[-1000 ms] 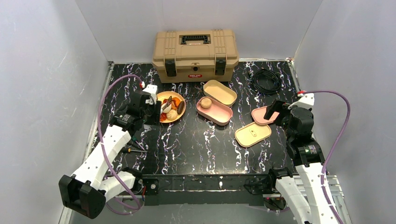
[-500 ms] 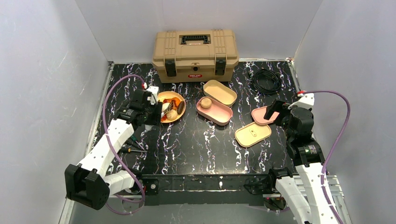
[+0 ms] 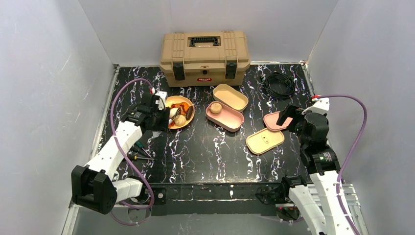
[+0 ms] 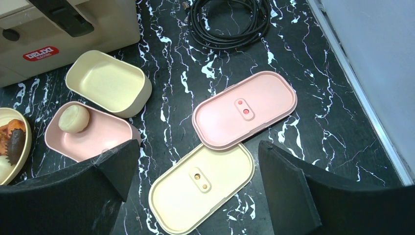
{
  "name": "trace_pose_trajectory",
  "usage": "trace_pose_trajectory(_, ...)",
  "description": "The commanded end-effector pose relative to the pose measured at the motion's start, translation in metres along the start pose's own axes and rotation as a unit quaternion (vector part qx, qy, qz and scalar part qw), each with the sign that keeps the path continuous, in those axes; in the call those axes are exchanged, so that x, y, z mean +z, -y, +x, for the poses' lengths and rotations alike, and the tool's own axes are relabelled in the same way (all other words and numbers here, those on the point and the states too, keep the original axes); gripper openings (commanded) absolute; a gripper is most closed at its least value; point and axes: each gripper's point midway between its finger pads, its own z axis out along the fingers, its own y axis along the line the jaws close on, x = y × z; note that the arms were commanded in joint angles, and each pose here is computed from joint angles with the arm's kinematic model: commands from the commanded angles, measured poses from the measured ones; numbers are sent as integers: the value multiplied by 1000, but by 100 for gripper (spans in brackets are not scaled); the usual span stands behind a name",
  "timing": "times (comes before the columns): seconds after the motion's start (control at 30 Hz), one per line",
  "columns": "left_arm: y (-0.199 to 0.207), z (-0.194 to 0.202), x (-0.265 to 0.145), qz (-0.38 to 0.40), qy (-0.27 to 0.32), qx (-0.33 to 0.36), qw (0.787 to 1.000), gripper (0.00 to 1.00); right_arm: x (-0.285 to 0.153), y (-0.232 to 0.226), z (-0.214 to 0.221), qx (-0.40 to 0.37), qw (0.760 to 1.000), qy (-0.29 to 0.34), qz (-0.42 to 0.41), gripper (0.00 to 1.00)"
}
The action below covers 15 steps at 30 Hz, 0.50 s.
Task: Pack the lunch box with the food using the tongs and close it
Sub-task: Pick up the fake food from the plate.
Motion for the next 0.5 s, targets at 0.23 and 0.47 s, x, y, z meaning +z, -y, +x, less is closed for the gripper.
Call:
trace_pose_trajectory(0.23, -1, -12, -10, 2, 23, -2, 1000, 29, -4, -4, -20, 4, 1000, 29, -8, 100)
trace_pose_trajectory(0.47, -3, -14, -17, -1, 40, -4, 999, 24, -4, -4, -20, 4, 1000, 29, -7, 100)
